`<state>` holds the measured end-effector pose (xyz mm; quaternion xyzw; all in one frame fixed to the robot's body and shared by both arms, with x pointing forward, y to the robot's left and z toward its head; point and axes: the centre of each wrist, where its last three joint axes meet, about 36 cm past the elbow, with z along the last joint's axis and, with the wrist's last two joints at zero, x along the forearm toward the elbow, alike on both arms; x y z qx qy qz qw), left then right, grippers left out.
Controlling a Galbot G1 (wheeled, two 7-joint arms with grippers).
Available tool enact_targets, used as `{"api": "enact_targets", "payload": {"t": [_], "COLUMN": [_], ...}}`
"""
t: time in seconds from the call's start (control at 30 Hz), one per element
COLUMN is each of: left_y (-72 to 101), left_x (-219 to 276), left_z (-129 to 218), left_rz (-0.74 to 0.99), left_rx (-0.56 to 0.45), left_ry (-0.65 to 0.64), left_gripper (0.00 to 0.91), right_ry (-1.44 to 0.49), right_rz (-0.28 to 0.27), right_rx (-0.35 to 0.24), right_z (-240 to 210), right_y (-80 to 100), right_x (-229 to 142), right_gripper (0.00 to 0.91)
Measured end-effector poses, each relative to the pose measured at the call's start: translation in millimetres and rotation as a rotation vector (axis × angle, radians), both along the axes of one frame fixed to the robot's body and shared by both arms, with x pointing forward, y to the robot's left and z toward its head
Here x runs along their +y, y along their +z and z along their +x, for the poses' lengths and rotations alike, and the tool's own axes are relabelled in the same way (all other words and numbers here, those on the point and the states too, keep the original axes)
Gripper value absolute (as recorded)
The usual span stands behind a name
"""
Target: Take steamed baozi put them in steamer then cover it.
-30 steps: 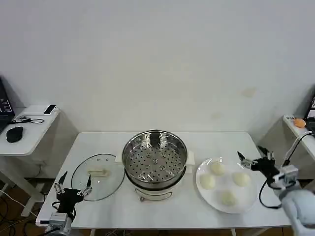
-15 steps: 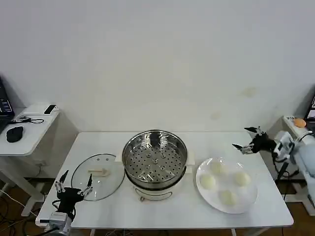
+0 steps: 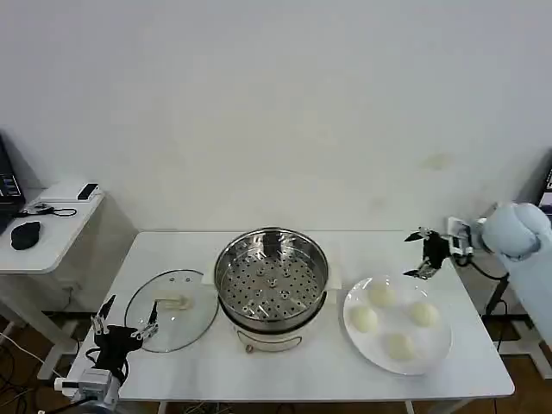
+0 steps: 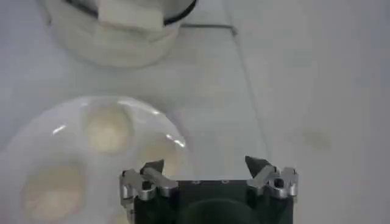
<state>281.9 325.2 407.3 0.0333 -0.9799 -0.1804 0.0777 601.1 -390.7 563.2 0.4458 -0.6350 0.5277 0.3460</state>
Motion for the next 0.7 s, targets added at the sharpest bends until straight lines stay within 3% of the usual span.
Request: {"api": "enact_targets", "payload": {"t": [0.33,0.7], "left_y": [2.0,1.6], "left_x": [6.2,8.1], "left_z": [-1.4,-3.0], "left_rz": [0.009,0.012], "left_rx": [0.007,0.012], "left_ry": [0.009,0.015], "left_gripper": [0.907,0.907], "right_ry": [0.044,0.033], "right_rz": [-0.112,-0.132], "right_rx": [0.068,0.108], "right_z": [19.0,22.8], "right_y": [-40.3,-80.2], "right_x": [24.5,36.2], "right_gripper": [0.907,0.907]}}
